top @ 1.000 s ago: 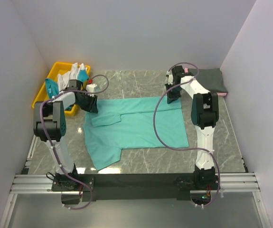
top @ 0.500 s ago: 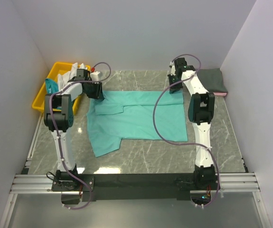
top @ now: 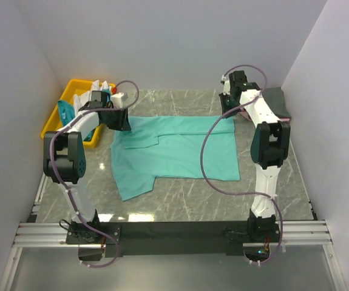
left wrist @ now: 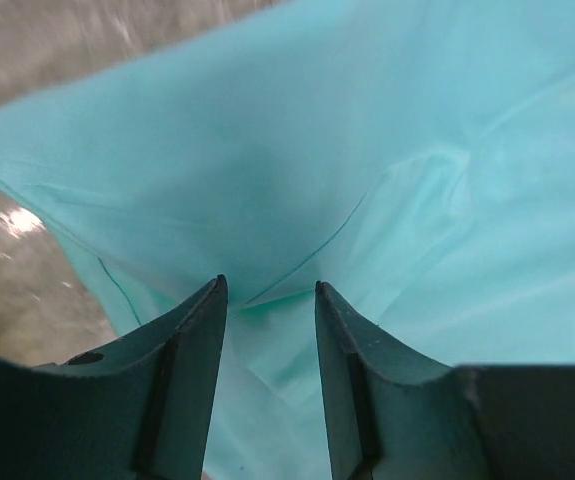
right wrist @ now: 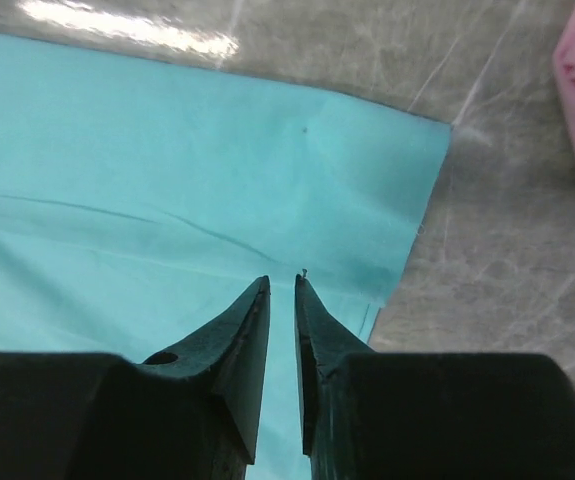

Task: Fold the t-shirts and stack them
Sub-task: Fold the tshirt

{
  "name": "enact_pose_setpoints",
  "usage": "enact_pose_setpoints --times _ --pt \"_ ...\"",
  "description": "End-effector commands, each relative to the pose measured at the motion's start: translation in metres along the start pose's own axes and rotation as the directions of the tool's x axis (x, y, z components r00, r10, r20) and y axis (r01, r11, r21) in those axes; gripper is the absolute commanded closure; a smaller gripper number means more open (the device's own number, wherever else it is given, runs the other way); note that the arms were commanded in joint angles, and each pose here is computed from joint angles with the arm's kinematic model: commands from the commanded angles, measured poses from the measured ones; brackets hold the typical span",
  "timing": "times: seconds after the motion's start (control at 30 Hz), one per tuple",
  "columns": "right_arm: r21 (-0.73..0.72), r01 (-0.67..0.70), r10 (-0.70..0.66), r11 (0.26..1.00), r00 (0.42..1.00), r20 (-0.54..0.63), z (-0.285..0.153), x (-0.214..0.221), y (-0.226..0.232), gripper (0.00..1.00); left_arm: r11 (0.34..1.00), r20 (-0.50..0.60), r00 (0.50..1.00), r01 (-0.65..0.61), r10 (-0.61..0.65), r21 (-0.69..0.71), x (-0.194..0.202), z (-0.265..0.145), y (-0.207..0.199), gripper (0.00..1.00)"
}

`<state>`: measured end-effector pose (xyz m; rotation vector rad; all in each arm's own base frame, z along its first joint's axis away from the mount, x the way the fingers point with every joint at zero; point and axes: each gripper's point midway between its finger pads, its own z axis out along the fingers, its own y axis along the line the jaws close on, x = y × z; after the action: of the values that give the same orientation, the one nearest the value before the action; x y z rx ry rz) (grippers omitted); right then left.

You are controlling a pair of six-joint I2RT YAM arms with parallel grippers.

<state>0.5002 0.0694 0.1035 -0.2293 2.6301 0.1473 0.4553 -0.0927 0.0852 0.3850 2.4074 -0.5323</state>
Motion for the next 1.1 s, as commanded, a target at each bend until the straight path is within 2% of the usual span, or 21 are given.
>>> enact_pose_setpoints --times 0.0,0.23,0.37,0.63,0.7,0.83,0.9,0.93,0.97,1.03,1.07 --pt "0.039 0.007 -0.003 0.999 0.993 -0.121 0.034 0.029 -0.01 0.77 1.0 -0.048 0.999 0.022 -0.022 0.012 0.022 0.004 -0.005 0.54" --pt "0.069 0.055 -0.037 0.996 0.972 -0.231 0.057 0.046 -0.02 0.79 0.994 -0.111 0.989 0.09 -0.096 -0.06 0.054 0.015 0.002 0.54" --pt "0.09 0.058 -0.036 0.994 0.971 -0.234 0.067 0.045 -0.025 0.79 0.988 -0.086 0.991 0.095 -0.106 -0.124 0.049 0.021 0.015 0.51" --pt "0.156 0.061 -0.039 0.986 0.989 -0.143 0.078 0.005 -0.037 0.79 0.986 -0.026 0.996 0.08 -0.085 -0.145 -0.005 0.05 0.041 0.51" --pt "0.163 0.06 -0.044 0.985 0.994 -0.103 0.08 -0.009 -0.038 0.8 0.981 -0.021 0.99 0.134 -0.138 -0.141 -0.012 0.054 0.041 0.51" --pt "0.151 0.04 -0.038 0.988 0.999 -0.019 0.071 -0.03 -0.035 0.79 0.99 0.02 0.992 0.123 -0.122 -0.069 -0.031 0.039 0.025 0.49" --pt "0.124 0.042 -0.045 0.991 0.999 0.023 0.051 -0.037 -0.028 0.77 0.994 0.038 0.994 0.106 -0.105 -0.025 -0.029 0.027 0.014 0.46" --pt "0.093 0.056 -0.06 0.994 0.997 0.038 0.043 -0.039 -0.021 0.76 0.997 0.081 0.993 0.083 -0.082 -0.009 -0.042 0.006 0.007 0.44" --pt "0.077 0.06 -0.066 0.995 0.996 0.067 0.026 -0.042 -0.017 0.75 0.998 0.081 0.995 0.056 -0.057 0.025 -0.04 -0.002 -0.001 0.27" --pt "0.064 0.089 -0.094 0.994 0.992 0.079 0.007 -0.041 -0.013 0.69 1.0 0.072 0.997 -0.002 0.0 0.026 -0.035 -0.02 -0.009 0.25" --pt "0.054 0.096 -0.1 0.994 0.992 0.078 -0.01 -0.039 -0.01 0.66 1.0 0.031 0.999 0.009 -0.01 0.029 -0.024 -0.026 -0.013 0.24"
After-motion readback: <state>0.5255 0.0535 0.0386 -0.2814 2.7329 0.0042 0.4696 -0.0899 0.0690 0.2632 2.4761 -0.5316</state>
